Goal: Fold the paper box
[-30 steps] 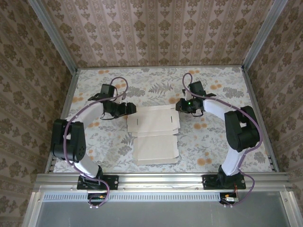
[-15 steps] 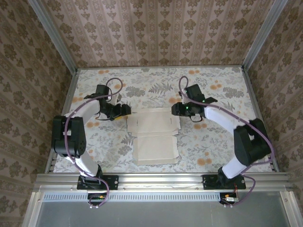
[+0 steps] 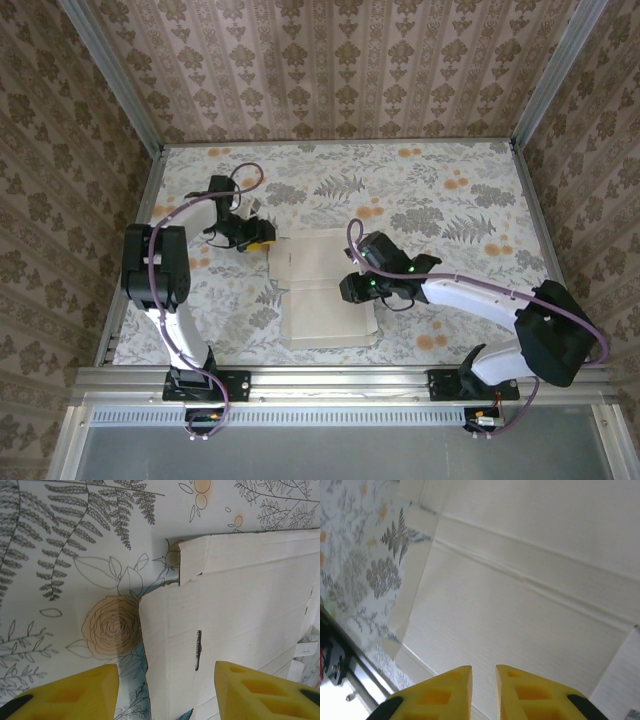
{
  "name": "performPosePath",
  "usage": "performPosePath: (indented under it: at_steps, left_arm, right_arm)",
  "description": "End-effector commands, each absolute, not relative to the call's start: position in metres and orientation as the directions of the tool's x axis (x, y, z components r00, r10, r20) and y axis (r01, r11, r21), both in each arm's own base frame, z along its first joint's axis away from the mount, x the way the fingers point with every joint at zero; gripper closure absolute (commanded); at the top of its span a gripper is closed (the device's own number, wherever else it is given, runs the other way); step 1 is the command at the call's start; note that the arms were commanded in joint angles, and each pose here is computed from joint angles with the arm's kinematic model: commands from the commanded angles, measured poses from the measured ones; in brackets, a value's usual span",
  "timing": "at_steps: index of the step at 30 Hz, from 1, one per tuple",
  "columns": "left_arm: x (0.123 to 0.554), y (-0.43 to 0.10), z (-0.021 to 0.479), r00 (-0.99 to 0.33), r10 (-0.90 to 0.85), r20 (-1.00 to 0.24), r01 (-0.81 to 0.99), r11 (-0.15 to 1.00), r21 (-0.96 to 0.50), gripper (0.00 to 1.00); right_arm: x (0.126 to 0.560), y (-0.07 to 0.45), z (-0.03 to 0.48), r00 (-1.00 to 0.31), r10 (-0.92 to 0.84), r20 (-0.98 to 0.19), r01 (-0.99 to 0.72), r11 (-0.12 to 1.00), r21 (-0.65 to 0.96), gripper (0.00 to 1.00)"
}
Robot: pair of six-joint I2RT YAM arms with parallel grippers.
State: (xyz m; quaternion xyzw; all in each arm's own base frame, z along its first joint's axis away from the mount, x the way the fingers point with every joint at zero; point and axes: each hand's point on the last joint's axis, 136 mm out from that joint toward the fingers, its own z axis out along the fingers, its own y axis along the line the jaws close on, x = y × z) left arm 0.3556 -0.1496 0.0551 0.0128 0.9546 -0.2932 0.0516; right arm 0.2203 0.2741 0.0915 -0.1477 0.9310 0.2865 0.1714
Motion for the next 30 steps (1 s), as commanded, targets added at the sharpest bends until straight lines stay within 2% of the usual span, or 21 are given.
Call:
performPosePath:
  at_steps: [1,6,13,30]
  left_arm:
    - [0.356,-0.158,0.056,-0.995,0.043,-0.091,0.087,0.819,-0.568,0.5]
    - [0.357,-0.159,0.049,-0.996,0.05,-0.069,0.08,0.826,-0.559,0.55]
    - [0.357,-0.16,0.041,-0.997,0.059,-0.043,0.073,0.832,-0.55,0.57]
    - [0.36,-0.166,0.034,-0.997,0.08,-0.007,0.068,0.809,-0.584,0.73]
  right_arm:
    - [0.21,0.281,0.091,-0.904,-0.152,-0.399,-0.361,0.773,0.522,0.82]
    - [0.191,0.285,0.074,-0.912,-0.196,-0.36,-0.37,0.77,0.519,0.85]
    - [0.172,0.287,0.051,-0.922,-0.24,-0.302,-0.369,0.781,0.504,0.89]
    - [0.161,0.287,0.024,-0.932,-0.258,-0.253,-0.353,0.803,0.481,0.93]
